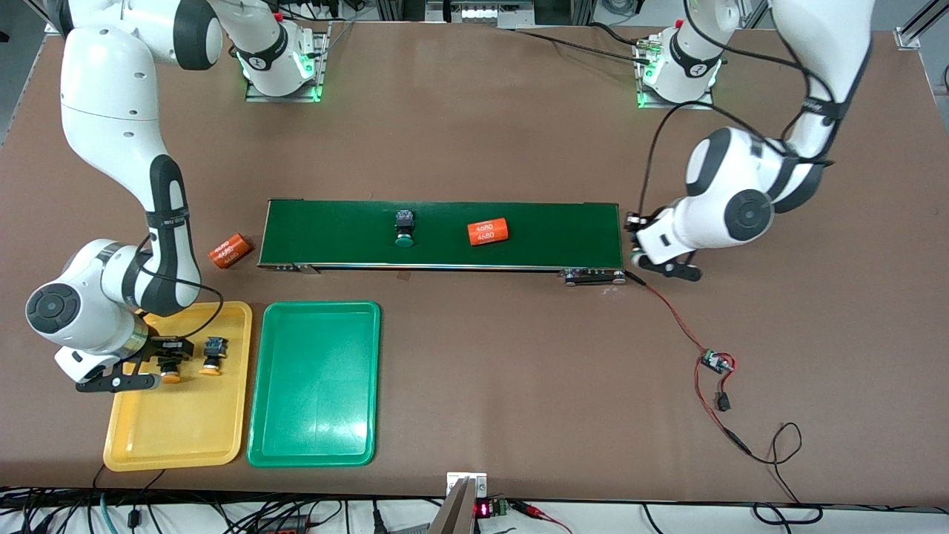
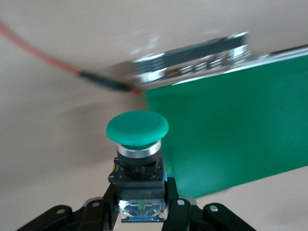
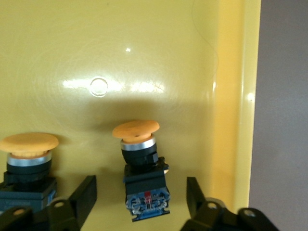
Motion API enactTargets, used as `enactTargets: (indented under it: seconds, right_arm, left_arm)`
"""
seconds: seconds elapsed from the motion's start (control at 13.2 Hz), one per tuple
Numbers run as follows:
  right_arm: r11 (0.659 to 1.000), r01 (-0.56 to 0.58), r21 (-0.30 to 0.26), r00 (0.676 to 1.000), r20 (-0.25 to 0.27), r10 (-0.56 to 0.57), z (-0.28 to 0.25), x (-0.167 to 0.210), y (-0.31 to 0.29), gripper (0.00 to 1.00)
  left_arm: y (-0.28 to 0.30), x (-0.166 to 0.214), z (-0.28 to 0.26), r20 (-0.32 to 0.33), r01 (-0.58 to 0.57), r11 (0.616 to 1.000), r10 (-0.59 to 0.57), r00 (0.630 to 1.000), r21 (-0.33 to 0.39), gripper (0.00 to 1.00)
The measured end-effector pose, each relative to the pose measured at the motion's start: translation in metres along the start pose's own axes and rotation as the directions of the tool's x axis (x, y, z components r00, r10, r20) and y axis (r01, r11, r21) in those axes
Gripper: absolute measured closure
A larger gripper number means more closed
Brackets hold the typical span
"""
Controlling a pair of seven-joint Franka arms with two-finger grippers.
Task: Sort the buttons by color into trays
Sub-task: 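Carry the green button toward the conveyor with the left gripper, then release the green button on the belt while the right gripper reaches it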
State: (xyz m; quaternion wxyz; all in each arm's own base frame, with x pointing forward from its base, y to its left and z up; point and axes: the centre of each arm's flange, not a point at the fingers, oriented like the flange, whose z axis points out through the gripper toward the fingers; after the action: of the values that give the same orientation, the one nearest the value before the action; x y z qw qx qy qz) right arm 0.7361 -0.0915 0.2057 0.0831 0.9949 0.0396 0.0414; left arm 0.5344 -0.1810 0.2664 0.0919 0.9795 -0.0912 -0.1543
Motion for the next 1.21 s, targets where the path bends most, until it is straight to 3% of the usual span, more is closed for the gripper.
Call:
enactTargets:
  seconds: [0.08, 0.38, 0.61, 0.76, 0.83, 0.98, 1.21]
  right_arm:
    - [1.000, 0.002, 0.001, 1.000, -0.003, -0.002, -0.003, 0.002, -0.001, 0.00]
    - [0.997, -0.003, 0.075, 0.997, 0.076, -0.003, -0.061, 0.003, -0.004, 0.00]
    - [0.988, 0.029, 0.152, 0.993, 0.113, -0.047, -0.123, -0.003, -0.036, 0.00]
    - [0.982, 0.043, 0.182, 0.988, 0.135, -0.069, -0.134, -0.018, -0.065, 0.00]
    - [0.981, 0.033, 0.192, 0.987, 0.151, -0.063, -0.136, -0.027, -0.076, 0.00]
    - [0.977, 0.006, 0.213, 0.983, 0.177, -0.045, -0.145, -0.046, -0.098, 0.00]
    - [0.973, -0.047, 0.226, 0.977, 0.212, -0.002, -0.167, -0.073, -0.162, 0.00]
  left_arm:
    - [0.023, 0.004, 0.009, -0.016, 0.008, 1.000, -0.008, 1.000, -0.015, 0.59]
    - [0.106, -0.002, 0.040, -0.028, 0.111, 0.993, -0.112, 0.993, -0.042, 0.59]
    - [0.109, 0.000, 0.036, -0.040, 0.120, 0.992, -0.122, 0.992, -0.047, 0.32]
    - [0.104, 0.001, 0.010, -0.057, 0.128, 0.991, -0.130, 0.990, -0.043, 0.13]
    - [0.099, -0.002, -0.012, -0.061, 0.138, 0.990, -0.139, 0.988, -0.029, 0.02]
    - [0.070, -0.014, -0.072, -0.055, 0.182, 0.983, -0.181, 0.982, 0.022, 0.00]
    - [-0.004, -0.034, -0.142, -0.070, 0.172, 0.971, -0.162, 0.984, 0.167, 0.00]
